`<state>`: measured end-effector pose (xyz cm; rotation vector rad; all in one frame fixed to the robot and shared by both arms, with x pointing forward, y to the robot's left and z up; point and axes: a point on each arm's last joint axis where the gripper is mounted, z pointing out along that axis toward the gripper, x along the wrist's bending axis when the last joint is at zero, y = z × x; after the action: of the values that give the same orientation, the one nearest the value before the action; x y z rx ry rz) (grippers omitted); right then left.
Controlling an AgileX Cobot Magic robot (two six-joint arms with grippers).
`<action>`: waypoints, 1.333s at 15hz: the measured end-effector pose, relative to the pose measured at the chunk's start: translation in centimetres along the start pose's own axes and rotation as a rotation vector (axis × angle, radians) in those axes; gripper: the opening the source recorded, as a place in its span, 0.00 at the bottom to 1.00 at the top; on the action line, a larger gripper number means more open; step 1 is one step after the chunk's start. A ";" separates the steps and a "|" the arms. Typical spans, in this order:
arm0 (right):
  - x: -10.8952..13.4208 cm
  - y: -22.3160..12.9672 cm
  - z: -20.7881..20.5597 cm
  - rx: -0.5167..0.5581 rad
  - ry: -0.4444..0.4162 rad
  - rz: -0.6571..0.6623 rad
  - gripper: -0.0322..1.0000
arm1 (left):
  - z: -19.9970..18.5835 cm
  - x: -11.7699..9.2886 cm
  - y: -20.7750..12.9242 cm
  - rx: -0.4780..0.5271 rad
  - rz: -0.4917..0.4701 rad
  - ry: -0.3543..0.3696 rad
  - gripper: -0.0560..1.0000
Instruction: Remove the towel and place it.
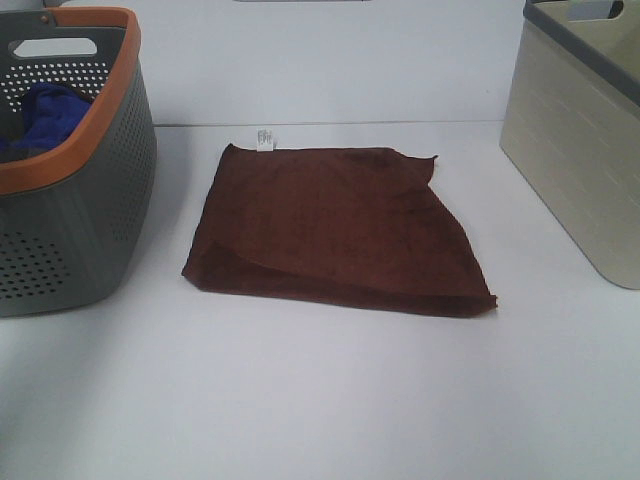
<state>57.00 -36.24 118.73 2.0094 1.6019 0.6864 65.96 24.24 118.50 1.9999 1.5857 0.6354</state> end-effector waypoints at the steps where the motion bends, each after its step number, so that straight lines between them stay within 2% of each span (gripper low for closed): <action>1: -0.4 -0.3 -0.3 -0.001 -0.009 -0.008 0.79 | -0.1 1.7 -0.3 0.009 -0.026 0.036 0.99; 3: -0.3 -1.2 -1.4 -0.003 0.005 -0.017 0.79 | -1.0 2.8 -0.8 0.009 -0.046 0.053 0.99; 5: 0.0 -2.9 -2.6 0.002 0.025 -0.025 0.79 | -2.8 2.6 -1.7 0.010 -0.048 0.053 0.99; 6: 0.1 -4.3 -3.8 0.000 0.033 -0.029 0.79 | -4.6 2.3 -2.8 0.018 -0.060 0.058 0.99; 7: 0.3 -7.0 -6.2 -0.017 0.036 -0.053 0.79 | -6.7 2.1 -5.4 0.052 -0.083 0.082 0.99; 8: 0.3 -8.1 -6.9 -0.023 0.036 -0.064 0.79 | -7.6 2.1 -6.4 0.060 -0.090 0.099 0.99; 11: 0.4 -14.1 -10.2 -0.062 0.033 -0.105 0.79 | -11.2 2.5 -12.2 0.086 -0.109 0.253 0.99; 13: 0.3 -18.4 -11.2 -0.087 0.027 -0.126 0.79 | -12.3 2.8 -15.0 0.020 -0.101 0.340 0.99; 14: 0.2 -20.3 -11.0 -0.107 0.024 -0.140 0.79 | -12.6 2.6 -16.4 -0.023 -0.111 0.349 0.99; 16: 0.0 -24.7 -10.2 -0.157 0.022 -0.173 0.78 | -13.1 1.9 -20.1 -0.071 -0.128 0.337 0.99; 20: 0.5 -28.3 -11.4 -0.288 0.068 -0.191 0.77 | -15.9 0.8 -26.1 -0.162 -0.137 0.335 0.99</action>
<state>28.81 -29.40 109.21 1.6218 1.6043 0.8641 36.71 31.64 113.84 1.7156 1.7785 1.0519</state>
